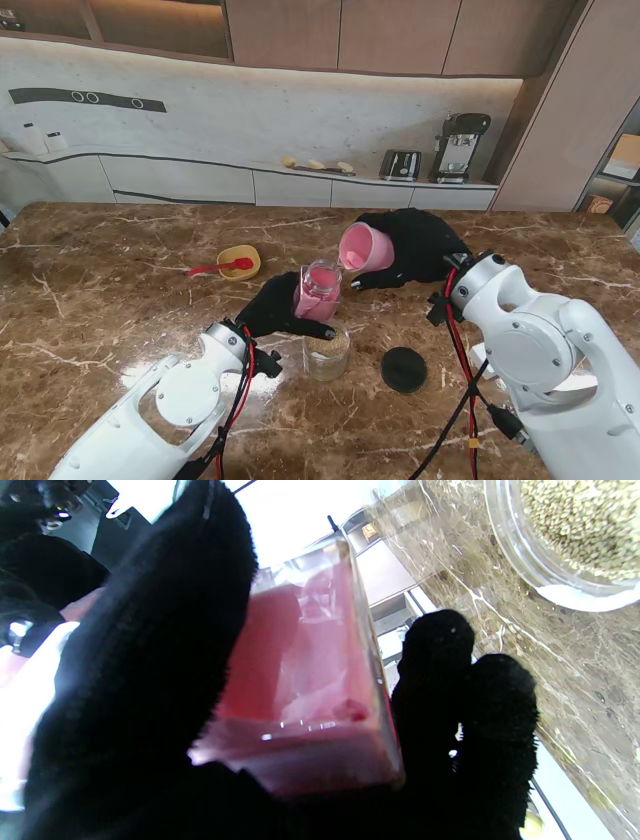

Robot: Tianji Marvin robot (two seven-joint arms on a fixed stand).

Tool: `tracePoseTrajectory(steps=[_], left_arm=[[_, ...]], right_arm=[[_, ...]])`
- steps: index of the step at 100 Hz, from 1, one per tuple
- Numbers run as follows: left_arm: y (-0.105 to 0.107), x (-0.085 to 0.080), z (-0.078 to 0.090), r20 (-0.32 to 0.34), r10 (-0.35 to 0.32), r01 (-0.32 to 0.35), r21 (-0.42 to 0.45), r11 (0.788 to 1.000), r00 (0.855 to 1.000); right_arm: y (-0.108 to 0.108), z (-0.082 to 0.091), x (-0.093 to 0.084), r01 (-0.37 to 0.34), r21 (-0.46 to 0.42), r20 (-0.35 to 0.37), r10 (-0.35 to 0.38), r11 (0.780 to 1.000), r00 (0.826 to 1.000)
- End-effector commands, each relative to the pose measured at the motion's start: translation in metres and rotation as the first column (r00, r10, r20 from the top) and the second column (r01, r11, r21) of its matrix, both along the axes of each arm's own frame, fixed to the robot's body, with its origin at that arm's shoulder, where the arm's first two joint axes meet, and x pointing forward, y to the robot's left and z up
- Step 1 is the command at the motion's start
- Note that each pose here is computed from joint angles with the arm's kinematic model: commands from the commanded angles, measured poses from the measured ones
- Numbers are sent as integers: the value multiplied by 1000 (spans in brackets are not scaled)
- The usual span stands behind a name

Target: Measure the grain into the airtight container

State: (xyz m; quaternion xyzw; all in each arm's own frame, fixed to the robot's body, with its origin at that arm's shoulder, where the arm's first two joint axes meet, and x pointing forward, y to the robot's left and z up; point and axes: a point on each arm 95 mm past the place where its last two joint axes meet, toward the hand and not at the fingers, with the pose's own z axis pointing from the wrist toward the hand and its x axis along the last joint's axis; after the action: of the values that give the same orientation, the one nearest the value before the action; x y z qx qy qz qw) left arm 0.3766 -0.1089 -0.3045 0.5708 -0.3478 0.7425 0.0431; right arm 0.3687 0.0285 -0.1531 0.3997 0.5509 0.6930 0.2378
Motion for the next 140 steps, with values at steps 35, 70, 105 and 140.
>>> tracePoseTrajectory(steps=[35, 70, 105, 140], left_arm=[[-3, -2, -3, -6, -2, 2, 0, 1000, 1000], [-2, -1, -4, -3, -1, 1, -4, 1000, 1000], [-1, -2, -5, -2, 5, -5, -12, 1000, 1000], [1, -1, -5, -6, 12, -12, -14, 1000, 1000]], right_arm=[[9, 1, -1, -45, -131, 57, 53, 990, 997], [18, 6, 2, -63, -275, 180, 116, 959, 977], [27, 14, 3, -72, -425, 320, 224, 902, 921], [35, 20, 4, -73, -520, 369, 301, 851, 880]])
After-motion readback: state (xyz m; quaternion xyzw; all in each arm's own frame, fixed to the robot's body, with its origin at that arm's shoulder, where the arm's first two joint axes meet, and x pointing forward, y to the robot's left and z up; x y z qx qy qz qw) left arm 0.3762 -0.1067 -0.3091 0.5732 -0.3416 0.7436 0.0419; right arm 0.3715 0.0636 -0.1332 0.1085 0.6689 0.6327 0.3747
